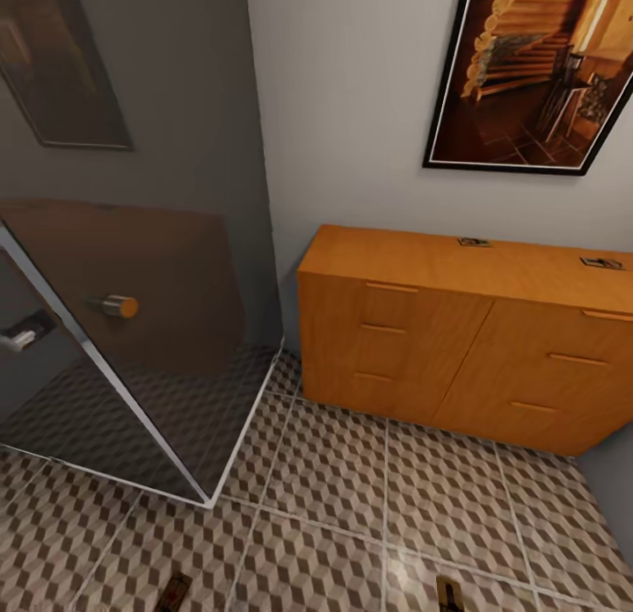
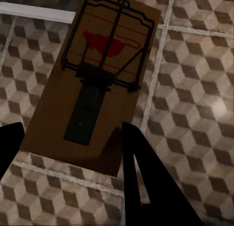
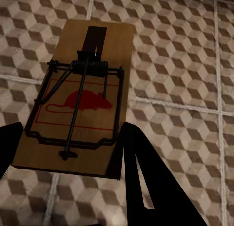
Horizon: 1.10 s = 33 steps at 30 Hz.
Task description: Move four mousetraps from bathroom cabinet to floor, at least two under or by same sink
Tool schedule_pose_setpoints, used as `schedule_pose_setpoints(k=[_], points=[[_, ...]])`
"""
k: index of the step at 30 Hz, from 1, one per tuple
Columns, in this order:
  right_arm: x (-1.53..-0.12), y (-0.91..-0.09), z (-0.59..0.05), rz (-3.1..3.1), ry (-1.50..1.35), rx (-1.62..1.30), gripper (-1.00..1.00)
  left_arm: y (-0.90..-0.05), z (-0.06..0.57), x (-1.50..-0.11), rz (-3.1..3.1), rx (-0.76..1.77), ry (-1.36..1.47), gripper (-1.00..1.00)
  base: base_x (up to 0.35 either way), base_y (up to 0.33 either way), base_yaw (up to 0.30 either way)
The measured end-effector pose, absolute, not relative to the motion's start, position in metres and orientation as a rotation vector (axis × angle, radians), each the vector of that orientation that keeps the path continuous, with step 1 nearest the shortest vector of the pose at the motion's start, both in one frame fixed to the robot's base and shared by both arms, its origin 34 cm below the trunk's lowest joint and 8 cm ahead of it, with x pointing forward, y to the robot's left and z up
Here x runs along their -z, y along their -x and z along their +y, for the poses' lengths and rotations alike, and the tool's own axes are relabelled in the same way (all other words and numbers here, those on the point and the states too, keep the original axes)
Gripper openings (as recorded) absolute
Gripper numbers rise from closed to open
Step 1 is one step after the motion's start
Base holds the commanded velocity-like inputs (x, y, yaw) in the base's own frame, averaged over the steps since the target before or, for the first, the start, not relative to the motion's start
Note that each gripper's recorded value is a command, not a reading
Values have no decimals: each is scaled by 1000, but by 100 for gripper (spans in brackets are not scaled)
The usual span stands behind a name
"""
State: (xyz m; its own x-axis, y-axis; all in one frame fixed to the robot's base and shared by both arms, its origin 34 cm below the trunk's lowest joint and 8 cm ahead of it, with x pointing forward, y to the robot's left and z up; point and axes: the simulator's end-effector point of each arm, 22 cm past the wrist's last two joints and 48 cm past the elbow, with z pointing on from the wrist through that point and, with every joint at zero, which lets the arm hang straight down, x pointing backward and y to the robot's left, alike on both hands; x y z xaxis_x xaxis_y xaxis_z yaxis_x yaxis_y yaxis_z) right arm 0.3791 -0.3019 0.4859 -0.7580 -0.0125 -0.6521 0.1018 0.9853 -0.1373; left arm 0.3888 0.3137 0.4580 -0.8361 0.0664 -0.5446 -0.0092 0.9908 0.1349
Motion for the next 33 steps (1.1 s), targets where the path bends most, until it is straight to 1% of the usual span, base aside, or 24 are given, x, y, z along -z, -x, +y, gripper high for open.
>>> schedule_pose_setpoints(k=[17,28,33], points=[[-486,-379,-302,2423,-61,213,-100,-389,313,-458,2556,-175,-41,-100,-5,0,288],[-486,-379,-301,2423,-59,212,-100,-389,313,-458,2556,-175,-41,-100,-183,0,288],[-486,-379,-301,2423,-60,211,-100,-389,313,-458,2556,-175,-41,-100,-68,0,288]])
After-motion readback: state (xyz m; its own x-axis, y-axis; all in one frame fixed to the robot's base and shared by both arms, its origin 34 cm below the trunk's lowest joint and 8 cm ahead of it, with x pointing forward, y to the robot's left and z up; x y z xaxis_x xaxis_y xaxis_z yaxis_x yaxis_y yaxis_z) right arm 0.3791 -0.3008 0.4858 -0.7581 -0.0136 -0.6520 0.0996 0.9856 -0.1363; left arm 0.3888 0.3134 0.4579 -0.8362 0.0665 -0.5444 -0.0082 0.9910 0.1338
